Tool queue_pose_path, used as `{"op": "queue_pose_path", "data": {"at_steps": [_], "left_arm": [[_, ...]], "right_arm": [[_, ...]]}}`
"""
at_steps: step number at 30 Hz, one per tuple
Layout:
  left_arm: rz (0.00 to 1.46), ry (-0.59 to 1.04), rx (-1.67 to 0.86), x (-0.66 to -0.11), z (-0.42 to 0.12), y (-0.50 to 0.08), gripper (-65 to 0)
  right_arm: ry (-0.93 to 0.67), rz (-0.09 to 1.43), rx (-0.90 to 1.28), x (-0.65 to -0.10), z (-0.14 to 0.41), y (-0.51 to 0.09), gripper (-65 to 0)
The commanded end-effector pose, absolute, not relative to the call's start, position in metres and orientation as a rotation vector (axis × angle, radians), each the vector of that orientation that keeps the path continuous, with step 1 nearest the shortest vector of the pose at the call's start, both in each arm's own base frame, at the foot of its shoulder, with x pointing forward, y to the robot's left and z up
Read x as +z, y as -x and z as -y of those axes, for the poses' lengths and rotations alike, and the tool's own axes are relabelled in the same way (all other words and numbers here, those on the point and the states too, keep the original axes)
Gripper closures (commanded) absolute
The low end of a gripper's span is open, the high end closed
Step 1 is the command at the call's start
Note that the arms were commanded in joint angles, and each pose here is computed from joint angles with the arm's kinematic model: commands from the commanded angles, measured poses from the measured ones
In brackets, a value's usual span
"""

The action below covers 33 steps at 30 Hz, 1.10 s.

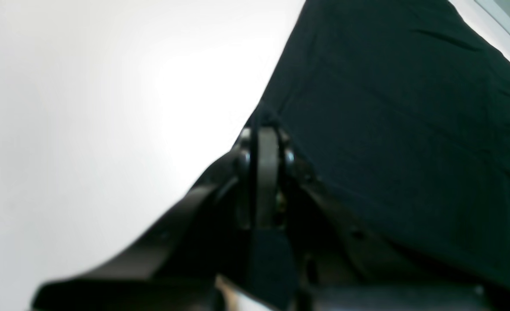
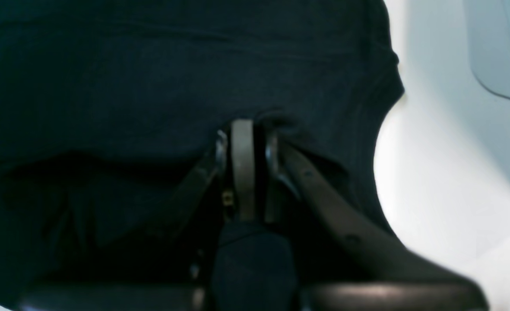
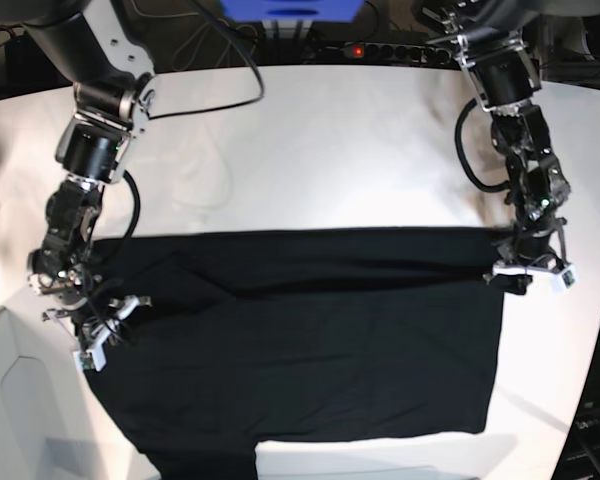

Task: Fold the T-shirt properly
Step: 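Lift the shoulder corners and pull them toward the hem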

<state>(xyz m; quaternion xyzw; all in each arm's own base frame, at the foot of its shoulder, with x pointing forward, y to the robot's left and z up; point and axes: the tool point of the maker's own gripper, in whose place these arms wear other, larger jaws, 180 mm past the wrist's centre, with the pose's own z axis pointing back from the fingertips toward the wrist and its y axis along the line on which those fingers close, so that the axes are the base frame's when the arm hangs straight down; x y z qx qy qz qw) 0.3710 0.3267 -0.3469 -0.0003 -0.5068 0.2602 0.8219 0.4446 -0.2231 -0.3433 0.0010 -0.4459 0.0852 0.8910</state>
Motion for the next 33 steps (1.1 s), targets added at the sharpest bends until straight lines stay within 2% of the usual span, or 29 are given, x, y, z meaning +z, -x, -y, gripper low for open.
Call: {"op": "queue_pose_path", "data": {"at_steps": [1, 11, 20, 23, 24, 26, 29, 31, 33], "left_arm": [[1.152, -0.011, 0.548, -0.324, -0.333, -0.382, 0.0], [1.154, -0.011, 0.548, -0.324, -0.334, -0.382, 0.0], [1.151, -0.011, 0.549, -0.324, -0.334, -0.381, -0.1], [1.146, -0.013, 0.554, -0.325, -0.335, -0.381, -1.5], [1.149, -0.012, 0.554, -0.324, -0.335, -0.382, -3.6], [1.155, -0.012, 0.553, -0.321, -0.335, -0.384, -12.4], [1.156, -0.011, 0.552, -0.32, -0.336, -0.384, -31.9], [1.163, -0.012, 0.551, -0.318, -0.336, -0.384, -42.9], [1.164, -0.009, 0.552, -0.318, -0.336, -0.384, -45.4]], "right_arm": [[0.006, 1.003, 0.183, -0.318, 0.226, -0.459, 0.0], [0.014, 1.041, 0.183, -0.297, 0.228, -0.472, 0.0], [-0.008, 1.006, 0.178, -0.313, 0.225, -0.47, 0.0], [-0.015, 0.984, 0.175, -0.32, 0.225, -0.468, -8.5], [-0.015, 0.984, 0.175, -0.32, 0.225, -0.468, -12.2], [-0.015, 0.986, 0.176, -0.319, 0.225, -0.468, -21.0], [-0.016, 0.992, 0.175, -0.318, 0.224, -0.468, -32.2], [-0.016, 0.994, 0.175, -0.318, 0.225, -0.469, -35.4], [-0.009, 1.007, 0.174, -0.313, 0.226, -0.469, -35.4]]}}
